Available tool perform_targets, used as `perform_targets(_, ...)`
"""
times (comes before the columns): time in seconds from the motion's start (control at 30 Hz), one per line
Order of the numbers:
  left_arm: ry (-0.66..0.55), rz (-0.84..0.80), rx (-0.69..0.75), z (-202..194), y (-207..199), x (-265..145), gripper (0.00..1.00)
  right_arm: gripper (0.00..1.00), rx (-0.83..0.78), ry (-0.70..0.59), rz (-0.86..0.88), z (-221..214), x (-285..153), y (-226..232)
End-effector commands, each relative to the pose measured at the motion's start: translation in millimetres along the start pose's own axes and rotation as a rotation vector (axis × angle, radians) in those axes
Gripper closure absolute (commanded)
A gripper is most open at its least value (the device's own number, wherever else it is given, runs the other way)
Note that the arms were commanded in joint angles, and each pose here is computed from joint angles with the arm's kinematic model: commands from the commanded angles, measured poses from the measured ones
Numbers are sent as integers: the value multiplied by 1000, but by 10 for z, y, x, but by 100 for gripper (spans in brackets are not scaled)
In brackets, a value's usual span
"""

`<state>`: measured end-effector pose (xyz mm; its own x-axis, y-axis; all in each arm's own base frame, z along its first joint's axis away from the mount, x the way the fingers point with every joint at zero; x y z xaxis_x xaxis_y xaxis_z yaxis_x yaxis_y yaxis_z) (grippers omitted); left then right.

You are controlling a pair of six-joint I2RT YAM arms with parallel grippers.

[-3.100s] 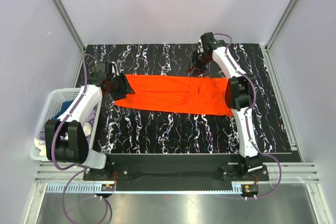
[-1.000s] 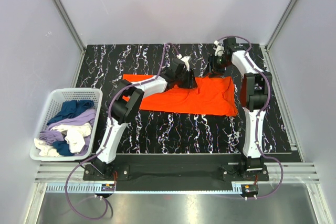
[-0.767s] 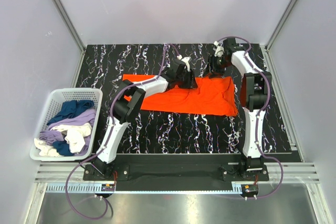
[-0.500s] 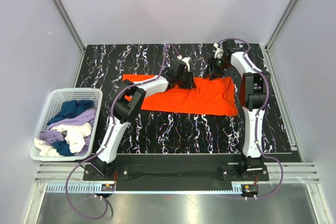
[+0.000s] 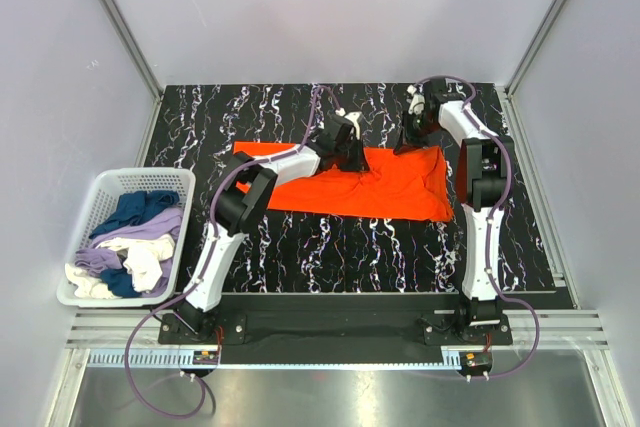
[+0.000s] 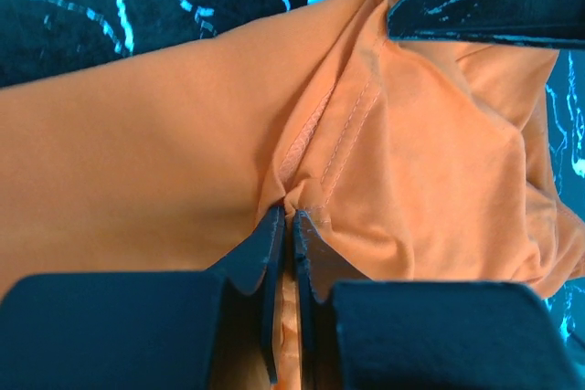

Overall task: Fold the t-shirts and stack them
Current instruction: Fold the tshirt

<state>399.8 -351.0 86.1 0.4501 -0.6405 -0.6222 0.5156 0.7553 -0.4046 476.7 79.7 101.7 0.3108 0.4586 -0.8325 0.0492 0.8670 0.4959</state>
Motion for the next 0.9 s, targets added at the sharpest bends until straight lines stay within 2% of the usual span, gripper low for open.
perform_targets(0.0,-95,-5,31,306,-153,-324,92,100,-29,-87,-19,80,-279,91)
perform_targets(0.33,-115,37,37,361,-76,-505,94,100,-9,-209,-51,171,-669,54)
perform_targets(0.87,-90,51,-11,434,251,-333,94,100,18,-177,-40,250,-511,-18)
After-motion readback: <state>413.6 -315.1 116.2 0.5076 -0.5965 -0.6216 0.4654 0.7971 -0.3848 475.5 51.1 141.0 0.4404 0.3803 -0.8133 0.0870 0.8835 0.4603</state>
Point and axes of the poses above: each gripper's point midway between its finger pads, its own x axis out along the fingers, its own y axis along the line the jaws close on, z = x × y, the point moved 9 cm from there along -x, back along the fingers, and after that the axes turned 11 degrees about x, right-handed, at the moved point
